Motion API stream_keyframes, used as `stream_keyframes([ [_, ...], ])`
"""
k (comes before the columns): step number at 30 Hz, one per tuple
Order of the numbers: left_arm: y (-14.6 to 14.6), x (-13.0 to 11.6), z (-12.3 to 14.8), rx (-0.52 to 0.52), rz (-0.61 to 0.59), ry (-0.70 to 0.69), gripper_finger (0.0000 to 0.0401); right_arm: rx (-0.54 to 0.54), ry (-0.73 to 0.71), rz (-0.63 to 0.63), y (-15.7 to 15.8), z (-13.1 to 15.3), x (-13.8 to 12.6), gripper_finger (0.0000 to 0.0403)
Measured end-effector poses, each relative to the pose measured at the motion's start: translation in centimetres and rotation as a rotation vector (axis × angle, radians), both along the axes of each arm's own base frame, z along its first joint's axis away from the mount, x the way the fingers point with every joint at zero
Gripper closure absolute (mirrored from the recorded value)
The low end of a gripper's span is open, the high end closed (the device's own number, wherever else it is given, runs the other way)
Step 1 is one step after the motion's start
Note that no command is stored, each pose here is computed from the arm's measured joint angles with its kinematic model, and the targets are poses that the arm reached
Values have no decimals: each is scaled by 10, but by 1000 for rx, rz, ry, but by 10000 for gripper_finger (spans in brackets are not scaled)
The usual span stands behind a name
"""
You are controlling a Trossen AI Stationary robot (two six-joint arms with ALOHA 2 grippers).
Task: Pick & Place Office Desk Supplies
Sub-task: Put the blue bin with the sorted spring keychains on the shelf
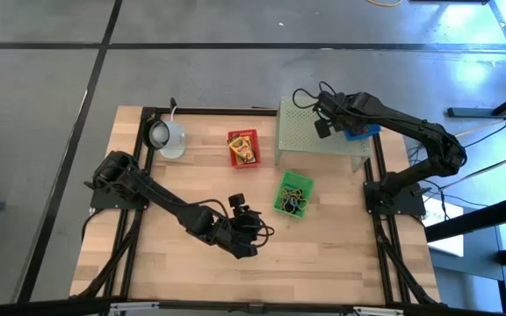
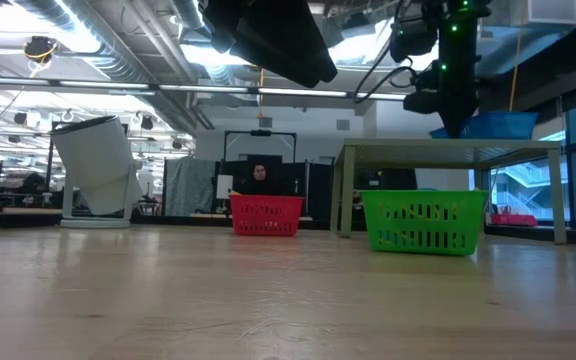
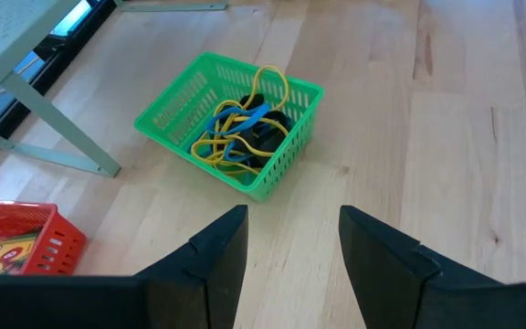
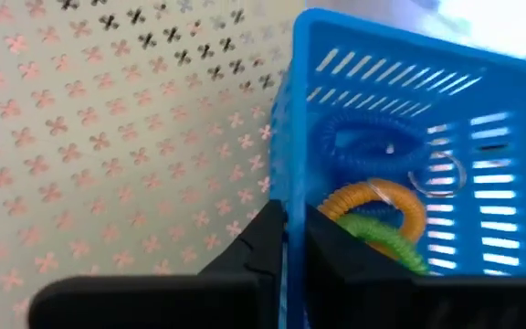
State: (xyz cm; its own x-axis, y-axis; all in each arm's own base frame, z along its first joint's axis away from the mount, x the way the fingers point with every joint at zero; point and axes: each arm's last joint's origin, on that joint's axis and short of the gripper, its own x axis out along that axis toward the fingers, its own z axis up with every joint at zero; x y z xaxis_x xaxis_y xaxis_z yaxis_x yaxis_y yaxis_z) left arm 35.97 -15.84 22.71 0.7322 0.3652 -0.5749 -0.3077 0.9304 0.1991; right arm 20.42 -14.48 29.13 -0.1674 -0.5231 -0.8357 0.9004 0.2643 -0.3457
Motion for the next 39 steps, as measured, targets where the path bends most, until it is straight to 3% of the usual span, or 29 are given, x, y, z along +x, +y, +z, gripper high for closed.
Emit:
stream_keyframes([
  [24, 0, 0, 0, 1, 0, 1, 233, 45, -118, -192, -14, -1, -11, 367],
  [31, 0, 0, 0, -5, -7, 5, 233, 47, -108, -174, -14, -1, -11, 365],
  [39, 0, 0, 0, -6, -7, 5, 233, 47, -104, -170, -14, -1, -11, 320],
])
